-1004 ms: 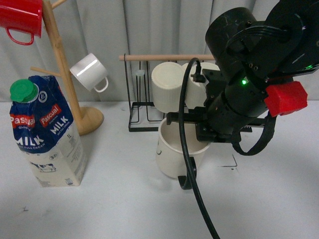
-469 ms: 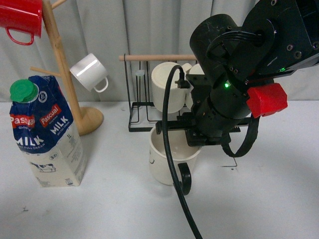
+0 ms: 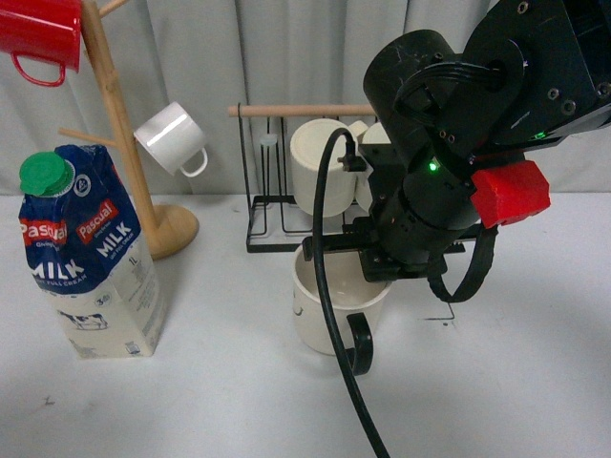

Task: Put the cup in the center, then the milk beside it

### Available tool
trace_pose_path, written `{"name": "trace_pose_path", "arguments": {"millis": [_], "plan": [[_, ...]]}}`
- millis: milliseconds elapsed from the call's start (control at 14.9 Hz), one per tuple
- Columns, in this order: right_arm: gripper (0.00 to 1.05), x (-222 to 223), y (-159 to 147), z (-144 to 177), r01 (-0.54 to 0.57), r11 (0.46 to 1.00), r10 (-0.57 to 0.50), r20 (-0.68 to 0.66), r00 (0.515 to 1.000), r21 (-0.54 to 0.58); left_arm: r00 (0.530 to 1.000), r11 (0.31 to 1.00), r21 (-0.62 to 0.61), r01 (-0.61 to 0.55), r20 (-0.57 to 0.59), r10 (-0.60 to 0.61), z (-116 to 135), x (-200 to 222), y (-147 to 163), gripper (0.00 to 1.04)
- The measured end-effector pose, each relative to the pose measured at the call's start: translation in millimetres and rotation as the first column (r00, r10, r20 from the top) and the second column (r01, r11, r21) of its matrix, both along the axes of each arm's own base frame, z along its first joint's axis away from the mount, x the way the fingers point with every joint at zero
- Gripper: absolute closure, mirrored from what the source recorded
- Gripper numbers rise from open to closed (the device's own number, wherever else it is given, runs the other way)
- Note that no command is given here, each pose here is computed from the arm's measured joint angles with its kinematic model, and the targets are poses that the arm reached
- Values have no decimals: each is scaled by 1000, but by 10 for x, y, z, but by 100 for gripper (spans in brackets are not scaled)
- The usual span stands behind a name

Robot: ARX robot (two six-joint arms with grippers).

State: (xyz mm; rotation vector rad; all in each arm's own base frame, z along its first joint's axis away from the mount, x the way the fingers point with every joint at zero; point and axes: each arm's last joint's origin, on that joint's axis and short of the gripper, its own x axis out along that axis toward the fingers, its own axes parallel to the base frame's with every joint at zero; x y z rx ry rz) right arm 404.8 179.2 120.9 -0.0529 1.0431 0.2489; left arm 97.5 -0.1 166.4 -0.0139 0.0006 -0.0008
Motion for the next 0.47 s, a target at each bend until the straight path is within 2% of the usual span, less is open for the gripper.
{"name": "trace_pose_path", "arguments": {"millis": [67,201,335,469], "plan": [[98,1,1,1,-6,1000,6,2,1000,-2,1000,1000,0,0,0,0,0,0,0,7],[78,9,5,12,-7,1000,7,7,1000,0,1000,1000,0,0,0,0,0,0,0,7],[54,25,5,25,-12,1000,12,18,1000,16,1000,1000,0,0,0,0,0,0,0,7],[28,32,-11,101,-29,996,23,77,997,79,1000,1000,0,0,0,0,0,0,0,7]]}}
